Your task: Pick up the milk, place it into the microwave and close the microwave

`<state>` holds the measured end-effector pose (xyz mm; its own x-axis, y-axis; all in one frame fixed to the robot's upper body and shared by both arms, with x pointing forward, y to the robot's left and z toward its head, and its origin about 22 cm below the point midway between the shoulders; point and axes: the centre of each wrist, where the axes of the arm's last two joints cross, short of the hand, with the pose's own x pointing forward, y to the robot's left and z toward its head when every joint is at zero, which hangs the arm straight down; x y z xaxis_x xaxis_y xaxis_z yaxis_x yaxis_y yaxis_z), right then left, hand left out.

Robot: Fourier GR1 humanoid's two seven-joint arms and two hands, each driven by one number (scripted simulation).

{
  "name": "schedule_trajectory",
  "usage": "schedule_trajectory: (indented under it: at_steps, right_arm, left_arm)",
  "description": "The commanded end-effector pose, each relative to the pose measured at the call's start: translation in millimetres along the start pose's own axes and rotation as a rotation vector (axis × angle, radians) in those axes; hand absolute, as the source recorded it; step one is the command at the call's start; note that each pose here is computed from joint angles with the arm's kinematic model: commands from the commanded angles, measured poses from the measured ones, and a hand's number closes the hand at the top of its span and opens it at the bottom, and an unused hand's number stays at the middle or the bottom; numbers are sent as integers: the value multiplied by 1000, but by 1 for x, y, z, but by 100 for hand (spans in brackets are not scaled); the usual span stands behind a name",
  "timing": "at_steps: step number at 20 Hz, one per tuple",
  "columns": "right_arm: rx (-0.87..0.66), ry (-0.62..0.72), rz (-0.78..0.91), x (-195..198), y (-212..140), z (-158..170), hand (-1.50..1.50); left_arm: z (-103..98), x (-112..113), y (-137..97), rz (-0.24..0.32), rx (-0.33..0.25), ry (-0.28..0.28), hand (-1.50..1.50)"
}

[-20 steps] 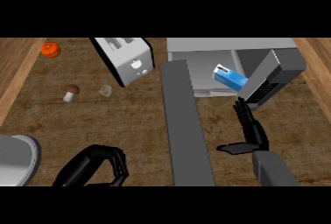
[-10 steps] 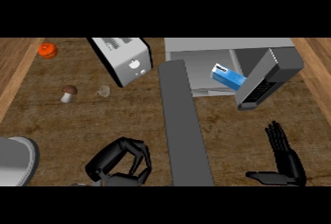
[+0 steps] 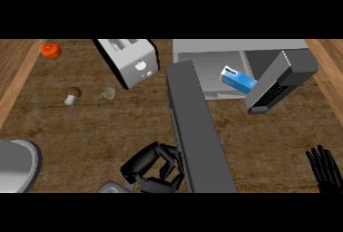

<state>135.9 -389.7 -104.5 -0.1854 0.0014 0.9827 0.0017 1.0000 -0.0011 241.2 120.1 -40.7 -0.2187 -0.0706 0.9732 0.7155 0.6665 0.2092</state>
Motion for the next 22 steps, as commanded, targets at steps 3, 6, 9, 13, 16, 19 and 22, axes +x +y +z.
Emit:
schedule_trajectory:
  at_steps: [3, 6, 9, 13, 16, 19, 22]
  right_arm:
    - [145, -127, -151, 36, -4, 10, -150]
    - [196, -162, -171, 49, 13, -4, -150]
    - [251, -183, -210, 64, 24, -14, -150]
    - [327, -181, -219, 84, 26, -23, -150]
    - [360, -210, -211, 98, 33, -34, -150]
    - [396, -190, -211, 108, 31, -41, -150]
    - [431, -192, -216, 116, 44, -47, -150]
  left_arm:
    - [-22, -11, -42, 19, -89, 80, 150]
    - [-25, -8, -73, 15, -93, 66, 150]
    - [-39, -2, -77, 0, -90, 76, 150]
    - [-47, 11, -95, -10, -56, 65, 150]
    - [-66, 22, -87, -59, 3, 52, 150]
    - [-70, 26, -91, -59, 56, 43, 150]
    - [-85, 30, -79, -102, 95, 37, 150]
